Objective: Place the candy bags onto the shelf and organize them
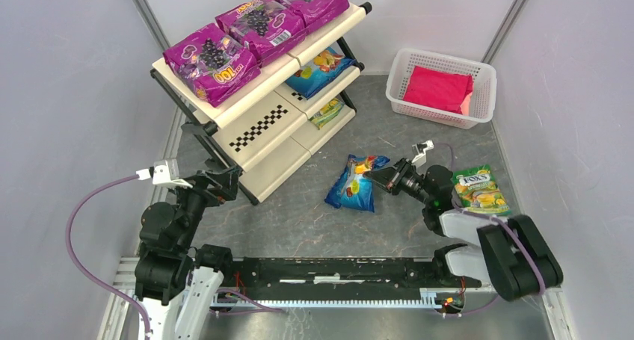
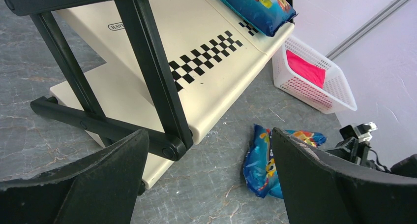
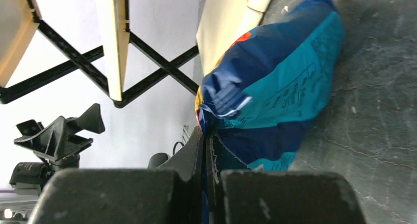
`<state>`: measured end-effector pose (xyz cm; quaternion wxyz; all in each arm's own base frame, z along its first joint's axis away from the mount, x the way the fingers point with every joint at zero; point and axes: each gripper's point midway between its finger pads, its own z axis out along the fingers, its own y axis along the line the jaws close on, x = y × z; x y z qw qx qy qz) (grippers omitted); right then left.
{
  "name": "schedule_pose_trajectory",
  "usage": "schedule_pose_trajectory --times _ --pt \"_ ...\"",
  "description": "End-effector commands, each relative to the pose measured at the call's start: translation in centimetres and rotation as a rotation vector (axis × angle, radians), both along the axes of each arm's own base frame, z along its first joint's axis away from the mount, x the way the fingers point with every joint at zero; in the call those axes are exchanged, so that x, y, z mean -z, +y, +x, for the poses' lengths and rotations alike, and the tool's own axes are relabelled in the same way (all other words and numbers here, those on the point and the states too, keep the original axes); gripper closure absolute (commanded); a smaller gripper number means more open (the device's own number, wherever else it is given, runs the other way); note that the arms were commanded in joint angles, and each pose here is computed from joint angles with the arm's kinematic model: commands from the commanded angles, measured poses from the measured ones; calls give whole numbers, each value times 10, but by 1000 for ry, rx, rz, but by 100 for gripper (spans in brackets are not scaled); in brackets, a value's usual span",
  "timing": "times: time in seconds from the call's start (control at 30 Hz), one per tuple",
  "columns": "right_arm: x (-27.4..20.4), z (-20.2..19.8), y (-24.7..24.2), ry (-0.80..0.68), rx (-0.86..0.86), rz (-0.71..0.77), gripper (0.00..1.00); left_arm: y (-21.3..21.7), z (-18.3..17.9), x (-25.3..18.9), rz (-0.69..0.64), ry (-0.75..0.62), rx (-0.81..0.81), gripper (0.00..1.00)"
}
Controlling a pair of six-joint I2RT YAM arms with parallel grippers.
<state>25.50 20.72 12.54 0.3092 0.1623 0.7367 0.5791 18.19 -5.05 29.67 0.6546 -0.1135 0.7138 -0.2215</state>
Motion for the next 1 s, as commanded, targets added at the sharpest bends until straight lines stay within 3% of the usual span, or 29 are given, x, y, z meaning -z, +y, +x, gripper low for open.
schedule_pose_trajectory --times 0.0,0.23,0.53,0.97 --pt "-78 11 4 -196 1 60 100 0 0 -12 53 -62 16 0" --pt "-165 15 21 -318 -1 122 100 2 -4 -15 49 -81 7 0" --pt "-294 12 70 -498 -4 323 100 4 -9 -19 42 -100 -4 0" --pt "-357 40 145 -477 -5 604 100 8 -7 -18 43 -95 -28 0"
